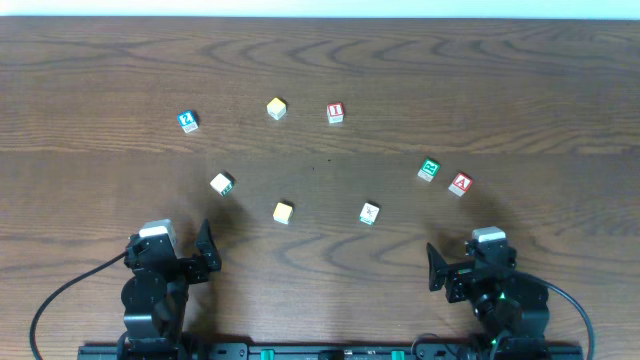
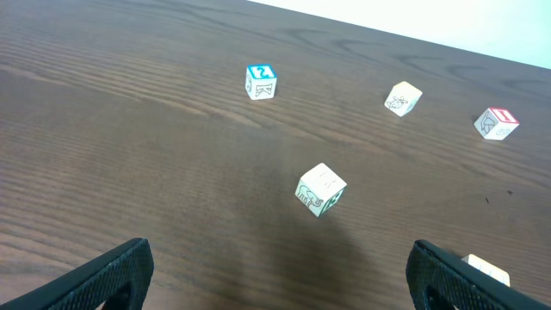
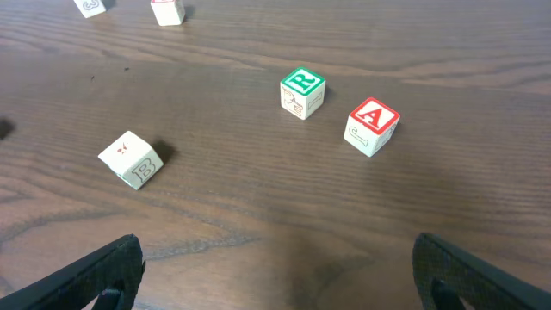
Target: Spell out Ai2
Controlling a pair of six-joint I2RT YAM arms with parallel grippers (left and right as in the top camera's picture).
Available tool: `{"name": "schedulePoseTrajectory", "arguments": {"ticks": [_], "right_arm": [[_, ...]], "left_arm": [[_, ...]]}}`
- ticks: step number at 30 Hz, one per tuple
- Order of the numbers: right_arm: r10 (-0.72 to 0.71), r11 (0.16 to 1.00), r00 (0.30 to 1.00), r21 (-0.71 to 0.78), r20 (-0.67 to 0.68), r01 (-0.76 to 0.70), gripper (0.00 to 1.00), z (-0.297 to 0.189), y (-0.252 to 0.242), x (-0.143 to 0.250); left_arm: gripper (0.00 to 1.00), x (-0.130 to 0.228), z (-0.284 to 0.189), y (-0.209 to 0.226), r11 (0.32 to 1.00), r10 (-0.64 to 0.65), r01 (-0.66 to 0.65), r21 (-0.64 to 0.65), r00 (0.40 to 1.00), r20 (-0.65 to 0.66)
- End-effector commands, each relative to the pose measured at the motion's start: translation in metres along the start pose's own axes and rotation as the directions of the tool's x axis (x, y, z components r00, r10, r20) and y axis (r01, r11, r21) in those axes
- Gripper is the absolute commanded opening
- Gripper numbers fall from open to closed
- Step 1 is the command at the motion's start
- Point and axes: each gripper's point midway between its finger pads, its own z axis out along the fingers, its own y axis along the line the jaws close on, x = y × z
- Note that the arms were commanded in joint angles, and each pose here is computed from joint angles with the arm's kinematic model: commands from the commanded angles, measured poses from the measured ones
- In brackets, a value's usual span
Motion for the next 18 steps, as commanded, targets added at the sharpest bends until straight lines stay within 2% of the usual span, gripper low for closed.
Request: {"name": "schedulePoseTrajectory", "arguments": {"ticks": [1, 6, 9, 11, 13, 15, 18], "right_arm": [[0.010, 1.000, 1.000, -0.013, -0.003, -0.010, 0.99, 0.001, 0.003, 0.002], [0.033, 0.999, 0.999, -0.025, 0.004, -0.033, 0.99, 0.001, 0.005, 0.001], [0.224, 0.971, 0.974, -0.085, 0.016, -0.222, 0.99, 0.000, 0.014, -0.007], [0.416, 0.895, 0.909, -0.167, -0.022, -0.414, 0.99, -0.002, 0.028, -0.011], [0.569, 0.775, 0.812, -0.248, -0.130, -0.582, 0.99, -0.007, 0.048, -0.009], [0.633, 0.713, 0.756, -0.254, -0.167, -0.653, 0.99, -0.008, 0.052, -0.009], [0.734, 0.583, 0.636, -0.259, -0.238, -0.770, 0.99, -0.011, 0.060, -0.012]], "left_arm": [[0.95, 0.007, 0.003, 0.000, 1.000, 0.014, -0.014, 0.006, 1.000, -0.012], [0.95, 0.007, 0.003, 0.000, 1.000, 0.014, -0.014, 0.006, 1.000, -0.012], [0.96, 0.007, 0.003, 0.000, 1.000, 0.014, -0.014, 0.006, 1.000, -0.012], [0.95, 0.007, 0.003, 0.000, 1.000, 0.014, -0.014, 0.006, 1.000, -0.012], [0.95, 0.007, 0.003, 0.000, 1.000, 0.014, -0.014, 0.006, 1.000, -0.012], [0.95, 0.007, 0.003, 0.000, 1.000, 0.014, -0.014, 0.006, 1.000, -0.012], [0.96, 0.007, 0.003, 0.000, 1.000, 0.014, -0.014, 0.006, 1.000, -0.012]]}}
